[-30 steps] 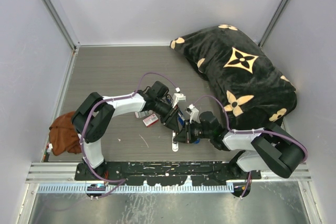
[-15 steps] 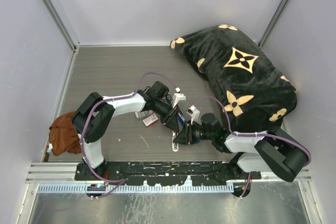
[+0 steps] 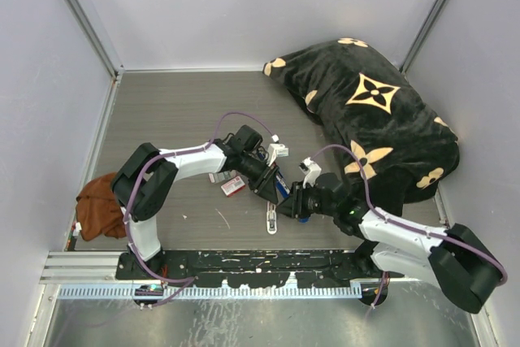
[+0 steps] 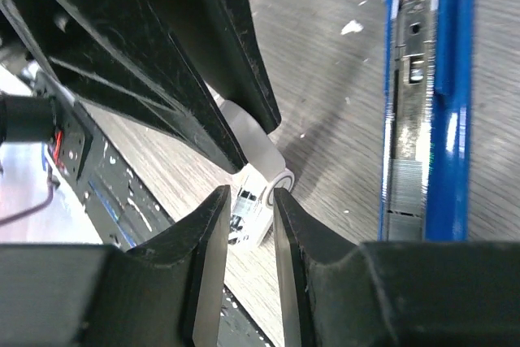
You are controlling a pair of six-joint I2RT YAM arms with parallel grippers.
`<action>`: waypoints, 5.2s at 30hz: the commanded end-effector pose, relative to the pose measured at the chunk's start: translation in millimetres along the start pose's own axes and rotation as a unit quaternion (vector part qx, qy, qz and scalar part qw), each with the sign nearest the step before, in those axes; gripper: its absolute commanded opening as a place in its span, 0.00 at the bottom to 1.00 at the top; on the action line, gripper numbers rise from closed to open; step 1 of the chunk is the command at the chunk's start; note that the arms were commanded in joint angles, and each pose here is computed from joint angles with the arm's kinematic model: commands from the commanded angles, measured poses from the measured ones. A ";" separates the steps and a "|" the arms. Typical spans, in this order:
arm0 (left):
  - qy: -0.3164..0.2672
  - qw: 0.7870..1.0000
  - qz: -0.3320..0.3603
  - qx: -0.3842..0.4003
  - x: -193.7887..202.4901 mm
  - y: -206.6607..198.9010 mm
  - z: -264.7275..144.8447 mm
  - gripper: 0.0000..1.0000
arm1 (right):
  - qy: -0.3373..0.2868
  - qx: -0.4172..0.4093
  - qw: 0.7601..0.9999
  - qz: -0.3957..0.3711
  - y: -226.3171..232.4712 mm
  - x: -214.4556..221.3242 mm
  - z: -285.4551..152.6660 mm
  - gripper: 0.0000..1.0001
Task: Load the staples into the stapler
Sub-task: Install the staple into the stapler, then pick up the stapler.
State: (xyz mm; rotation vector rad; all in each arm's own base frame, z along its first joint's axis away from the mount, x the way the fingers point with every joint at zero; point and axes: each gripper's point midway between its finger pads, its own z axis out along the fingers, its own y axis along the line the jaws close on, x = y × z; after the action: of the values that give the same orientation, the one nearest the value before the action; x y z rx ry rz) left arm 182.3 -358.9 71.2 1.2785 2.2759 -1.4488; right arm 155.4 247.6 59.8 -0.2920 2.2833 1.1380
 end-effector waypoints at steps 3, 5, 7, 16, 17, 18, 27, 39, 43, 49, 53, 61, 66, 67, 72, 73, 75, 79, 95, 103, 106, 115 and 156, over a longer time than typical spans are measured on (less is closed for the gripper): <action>0.005 0.998 -0.039 -0.044 -3.9 8.3 -0.9 0.19 | -0.052 0.070 0.995 0.042 -0.2 -22.4 -19.3 0.35; 0.001 0.998 -0.040 -0.044 -4.3 5.8 -2.4 0.29 | -0.062 0.067 0.995 0.048 5.0 -23.8 -24.3 0.36; -0.010 0.998 -0.038 -0.043 -8.7 2.5 -4.4 0.36 | -0.064 0.071 0.994 0.050 6.6 -22.0 -27.1 0.36; -0.074 0.994 -0.027 -0.070 -36.7 -5.8 -25.6 0.60 | -0.046 0.101 0.994 0.021 23.3 -7.8 -17.0 0.36; -0.086 0.993 -0.026 -0.080 -41.6 -5.6 -31.3 0.62 | -0.044 0.106 0.993 0.018 25.1 -6.0 -14.2 0.36; -0.102 0.991 -0.022 -0.088 -46.9 -6.6 -38.3 0.62 | -0.044 0.111 0.993 0.014 27.4 -5.1 -11.7 0.36; -0.227 0.951 -0.044 -0.204 -67.6 -3.8 -122.9 0.65 | -0.061 0.160 0.985 0.016 35.6 -8.2 7.3 0.35; -0.268 0.894 -0.019 -0.359 -53.0 6.7 -186.0 0.75 | -0.045 0.212 0.976 0.036 27.1 2.6 19.6 0.29; -0.274 0.892 -0.018 -0.359 -57.7 1.7 -190.5 0.76 | -0.037 0.216 0.975 0.042 29.6 9.4 20.3 0.28; -0.296 0.869 -0.018 -0.395 -54.5 0.1 -210.0 0.81 | -0.028 0.220 0.974 0.043 29.0 16.5 22.4 0.26; -0.305 0.862 -0.012 -0.404 -54.6 -3.1 -216.7 0.83 | -0.024 0.225 0.973 0.045 26.9 21.4 24.1 0.26; -0.307 0.861 -0.008 -0.405 -55.6 -4.9 -218.9 0.83 | -0.020 0.225 0.973 0.043 25.6 26.6 27.6 0.24; -0.307 0.860 -0.008 -0.408 -55.8 -4.1 -219.6 0.83 | -0.021 0.229 0.972 0.048 23.4 28.5 27.3 0.15; -0.306 0.860 -0.008 -0.409 -54.9 -3.6 -219.5 0.83 | -0.022 0.227 0.972 0.049 24.0 28.0 26.8 0.12; -0.307 0.859 -0.009 -0.410 -54.2 -3.0 -219.4 0.84 | -0.039 0.213 0.975 0.057 30.9 19.7 23.4 0.01; -0.307 0.859 -0.009 -0.409 -54.3 -3.1 -219.5 0.84 | -0.043 0.207 0.976 0.059 32.7 18.4 22.5 0.01; -0.306 0.862 -0.007 -0.404 -54.4 -4.3 -217.6 0.84 | -0.049 0.195 0.978 0.065 35.9 16.1 19.9 0.01; -0.315 0.866 -0.004 -0.389 -55.2 -9.5 -214.7 0.85 | -0.062 0.160 0.982 0.074 48.4 6.4 12.7 0.01; -0.416 0.900 0.077 -0.107 -30.0 -114.6 -178.9 0.82 | -0.013 -0.214 0.971 0.103 140.3 -63.3 -26.5 0.01; -0.398 0.909 0.122 -0.009 -18.3 -167.0 -179.9 0.77 | 0.023 -0.348 0.932 0.100 197.2 -85.8 -70.3 0.01; -0.378 0.916 0.132 0.031 -18.2 -185.5 -178.6 0.78 | 0.029 -0.390 0.914 0.105 213.8 -91.4 -84.9 0.01; -0.301 0.934 0.146 0.122 -17.7 -222.4 -162.6 0.74 | 0.034 -0.462 0.879 0.112 234.0 -97.8 -106.9 0.00; -0.298 0.934 0.093 0.175 -24.2 -247.7 -157.6 0.34 | 0.039 -0.466 0.874 0.133 226.4 -91.8 -103.2 0.01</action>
State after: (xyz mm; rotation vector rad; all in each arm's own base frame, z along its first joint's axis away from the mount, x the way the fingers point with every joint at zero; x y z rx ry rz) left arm 71.9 -292.6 310.3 0.8833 1.6174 -1.8862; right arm 93.4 303.0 312.8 -0.3804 1.7164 2.3692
